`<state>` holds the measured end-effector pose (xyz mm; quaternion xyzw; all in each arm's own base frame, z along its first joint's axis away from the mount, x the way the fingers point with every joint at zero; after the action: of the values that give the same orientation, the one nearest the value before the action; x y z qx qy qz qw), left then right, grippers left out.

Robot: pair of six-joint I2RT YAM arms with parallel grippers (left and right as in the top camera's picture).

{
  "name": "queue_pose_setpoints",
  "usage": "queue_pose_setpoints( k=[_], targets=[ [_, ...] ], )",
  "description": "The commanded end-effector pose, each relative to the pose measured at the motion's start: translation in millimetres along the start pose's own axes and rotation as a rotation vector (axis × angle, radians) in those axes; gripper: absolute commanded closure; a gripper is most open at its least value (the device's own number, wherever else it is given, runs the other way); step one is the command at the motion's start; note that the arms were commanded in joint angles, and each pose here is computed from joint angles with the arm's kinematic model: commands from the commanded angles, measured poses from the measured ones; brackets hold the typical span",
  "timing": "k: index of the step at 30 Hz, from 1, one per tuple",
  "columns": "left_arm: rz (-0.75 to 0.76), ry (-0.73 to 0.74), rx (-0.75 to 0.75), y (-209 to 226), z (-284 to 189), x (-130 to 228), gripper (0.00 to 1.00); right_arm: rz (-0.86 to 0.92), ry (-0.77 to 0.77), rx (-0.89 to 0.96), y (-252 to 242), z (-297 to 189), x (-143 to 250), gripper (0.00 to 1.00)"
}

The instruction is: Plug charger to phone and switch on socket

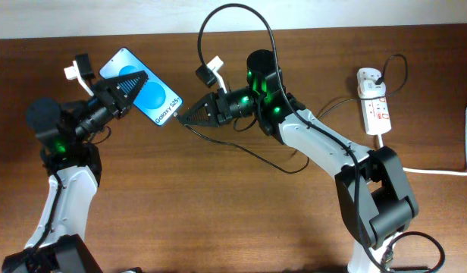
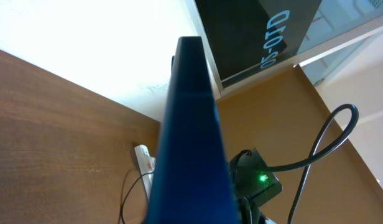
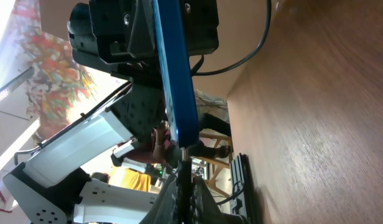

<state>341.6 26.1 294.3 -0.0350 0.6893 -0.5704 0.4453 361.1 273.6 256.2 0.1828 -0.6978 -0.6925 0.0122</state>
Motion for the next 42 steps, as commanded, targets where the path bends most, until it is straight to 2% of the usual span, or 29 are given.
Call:
queue_pose_setpoints(
  k=[1,42],
  targets=[
    [0.041,0.009,0.02,-7,1,-2,1.0,-0.023,-0.007,0.001,0,-1,-2,0.96],
    [-0.013,0.049,0.027,-9,14,8,1.0,-0.025,-0.017,0.01,1,10,0,0.96]
  ],
)
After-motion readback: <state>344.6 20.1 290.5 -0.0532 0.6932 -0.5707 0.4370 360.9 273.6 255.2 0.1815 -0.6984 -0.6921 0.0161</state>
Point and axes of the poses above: each gripper's point midway between its finger pads, its own z axis out along the fingers, its own y axis along the line the jaws close on, x = y × z, the point moved 10 cm from there along -z, back along the fingers, and after that the axes turned 8 degrees about z, right-handed, at the moved point
